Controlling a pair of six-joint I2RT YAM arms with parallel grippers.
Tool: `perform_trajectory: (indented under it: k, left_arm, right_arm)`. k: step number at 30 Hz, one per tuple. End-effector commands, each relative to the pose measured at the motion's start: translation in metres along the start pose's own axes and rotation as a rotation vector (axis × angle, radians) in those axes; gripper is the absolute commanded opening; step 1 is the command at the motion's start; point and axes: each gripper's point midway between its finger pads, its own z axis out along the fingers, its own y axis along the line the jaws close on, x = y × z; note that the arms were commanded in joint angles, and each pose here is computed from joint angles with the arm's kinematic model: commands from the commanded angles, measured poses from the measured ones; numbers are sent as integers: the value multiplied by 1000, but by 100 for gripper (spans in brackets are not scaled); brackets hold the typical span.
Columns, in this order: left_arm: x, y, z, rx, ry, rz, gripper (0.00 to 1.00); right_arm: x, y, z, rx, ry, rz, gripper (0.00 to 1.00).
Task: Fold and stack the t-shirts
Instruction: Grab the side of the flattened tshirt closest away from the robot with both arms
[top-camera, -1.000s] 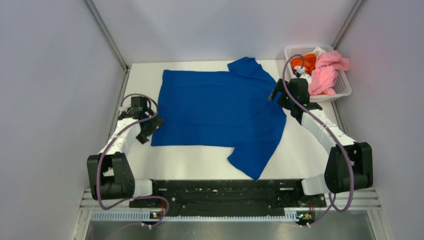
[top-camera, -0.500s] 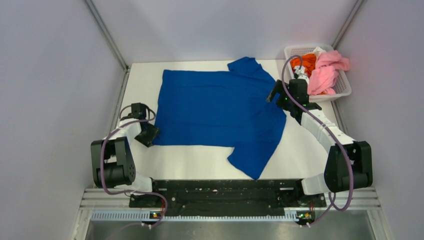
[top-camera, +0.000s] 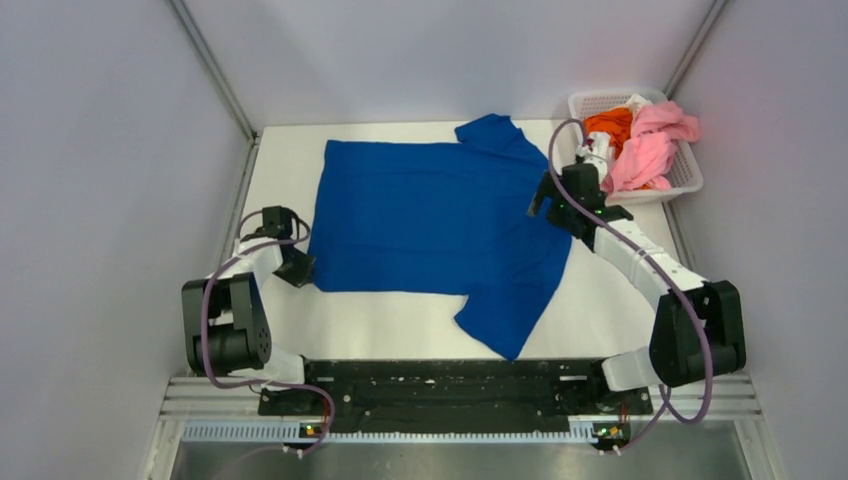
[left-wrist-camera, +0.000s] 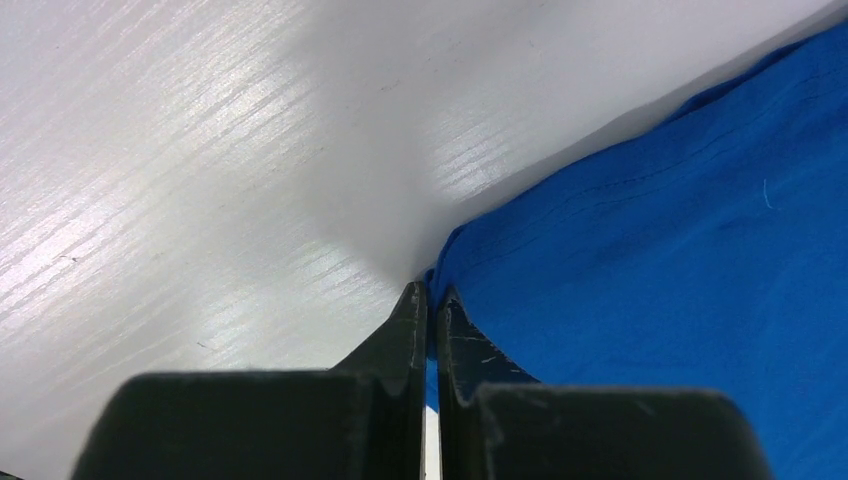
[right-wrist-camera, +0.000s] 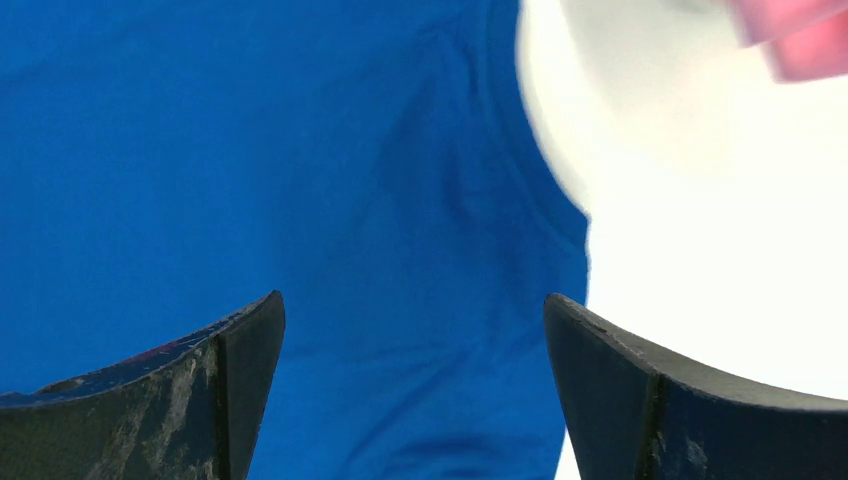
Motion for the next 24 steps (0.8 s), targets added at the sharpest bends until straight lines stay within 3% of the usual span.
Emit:
perform_trajectory:
  k: [1,7,14,18,24]
  left_arm:
    - [0,6,-1,-4,-20,12,0]
    - [-3,3,-7,30,-38,31,0]
    - [2,-4,-6,75,-20,49,0]
    - [6,-1,-5,78,-13,53,0]
    - [5,1,-6,77,-22,60,0]
  right_arm:
    - [6,27,-29,42,-1,-136,98]
    - [104,53,-77,-18,259,-352,93]
    - [241,67,-142,-307,607,-710,77]
    - [277,58,-142,-298,708,-764,67]
    - [297,50,-125,-249,727,-750,62]
